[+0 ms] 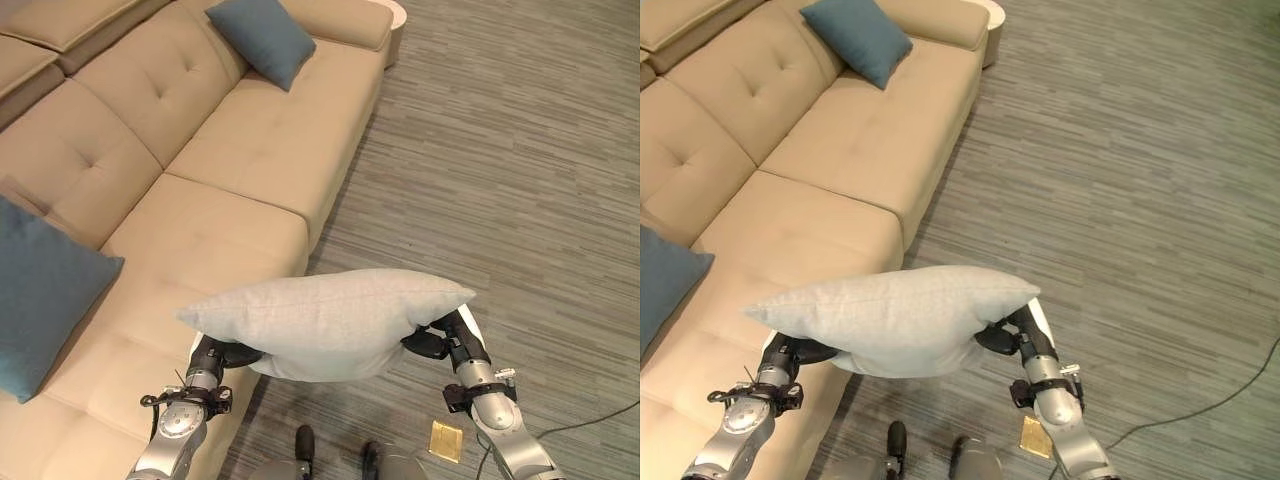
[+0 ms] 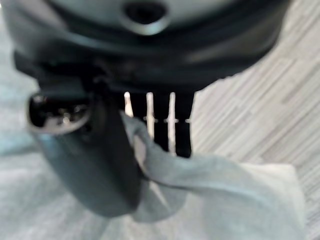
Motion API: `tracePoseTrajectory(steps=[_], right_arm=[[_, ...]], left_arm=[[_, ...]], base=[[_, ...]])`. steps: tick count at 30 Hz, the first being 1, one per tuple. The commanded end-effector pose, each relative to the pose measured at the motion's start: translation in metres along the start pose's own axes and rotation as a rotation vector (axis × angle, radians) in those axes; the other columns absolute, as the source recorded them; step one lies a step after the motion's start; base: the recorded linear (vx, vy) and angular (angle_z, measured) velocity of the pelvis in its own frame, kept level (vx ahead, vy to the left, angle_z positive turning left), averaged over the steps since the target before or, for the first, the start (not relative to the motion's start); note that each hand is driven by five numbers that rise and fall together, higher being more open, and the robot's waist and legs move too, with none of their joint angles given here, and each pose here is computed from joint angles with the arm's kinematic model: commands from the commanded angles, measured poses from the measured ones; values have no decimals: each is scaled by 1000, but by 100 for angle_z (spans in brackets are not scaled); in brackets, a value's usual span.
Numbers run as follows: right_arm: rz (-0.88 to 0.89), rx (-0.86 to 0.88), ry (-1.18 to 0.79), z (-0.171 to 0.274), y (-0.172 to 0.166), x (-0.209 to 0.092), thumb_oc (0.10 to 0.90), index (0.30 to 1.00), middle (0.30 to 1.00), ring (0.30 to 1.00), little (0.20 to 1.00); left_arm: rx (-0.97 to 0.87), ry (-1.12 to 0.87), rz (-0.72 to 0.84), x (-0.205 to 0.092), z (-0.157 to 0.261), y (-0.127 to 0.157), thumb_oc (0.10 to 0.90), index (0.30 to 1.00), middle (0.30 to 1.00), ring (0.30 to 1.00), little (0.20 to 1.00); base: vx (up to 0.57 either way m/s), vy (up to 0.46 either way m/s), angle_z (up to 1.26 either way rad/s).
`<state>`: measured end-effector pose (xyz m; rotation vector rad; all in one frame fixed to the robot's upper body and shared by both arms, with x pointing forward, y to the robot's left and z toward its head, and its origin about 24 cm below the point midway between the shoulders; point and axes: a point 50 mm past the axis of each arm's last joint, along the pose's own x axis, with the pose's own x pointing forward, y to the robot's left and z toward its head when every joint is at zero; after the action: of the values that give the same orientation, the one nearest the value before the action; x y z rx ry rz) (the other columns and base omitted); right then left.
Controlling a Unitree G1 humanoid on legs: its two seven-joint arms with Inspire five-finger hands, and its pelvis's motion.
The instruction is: Pick up all the scattered cushions and arrange them neatly on the sofa.
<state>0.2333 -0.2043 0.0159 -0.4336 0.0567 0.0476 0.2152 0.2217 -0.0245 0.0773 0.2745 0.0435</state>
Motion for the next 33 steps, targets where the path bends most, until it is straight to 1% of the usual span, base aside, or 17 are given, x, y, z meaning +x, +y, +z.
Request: tracePoseTrajectory(steps=[1,6,11,19,24,28,33], right_arm=[[25,76,-388,75,7,17,400,300,300,300,300],[0,72,-365,67,1,9,400,300,300,300,300],[-37,86,-383,71,-8,9,400,300,300,300,300],[-84,79,-351,62,-18,4,400,300,300,300,300],[-90,93,-338,61,-15,7,400,300,300,300,300],[-45,101,-344,63,-5,6,400,300,300,300,300],[-11,96,-342,64,1,7,400,300,300,300,300]], left_arm=[[-113,-365,-168,8,70,-41,400,300,300,300,300],[-133,-359,-210,7,67,-52,400,300,300,300,300],[-159,-370,-227,9,71,-58,400,300,300,300,300],[-148,-397,-255,14,81,-67,400,300,300,300,300],[-141,-418,-261,13,86,-67,400,300,300,300,300],[-138,-400,-255,12,83,-62,400,300,300,300,300],[-123,-395,-257,11,82,-58,400,300,300,300,300]], base=[[289,-137,-16],[284,-153,36],[125,-196,24],[235,-22,-6],[283,47,-4],[409,174,-46],[223,165,-18]])
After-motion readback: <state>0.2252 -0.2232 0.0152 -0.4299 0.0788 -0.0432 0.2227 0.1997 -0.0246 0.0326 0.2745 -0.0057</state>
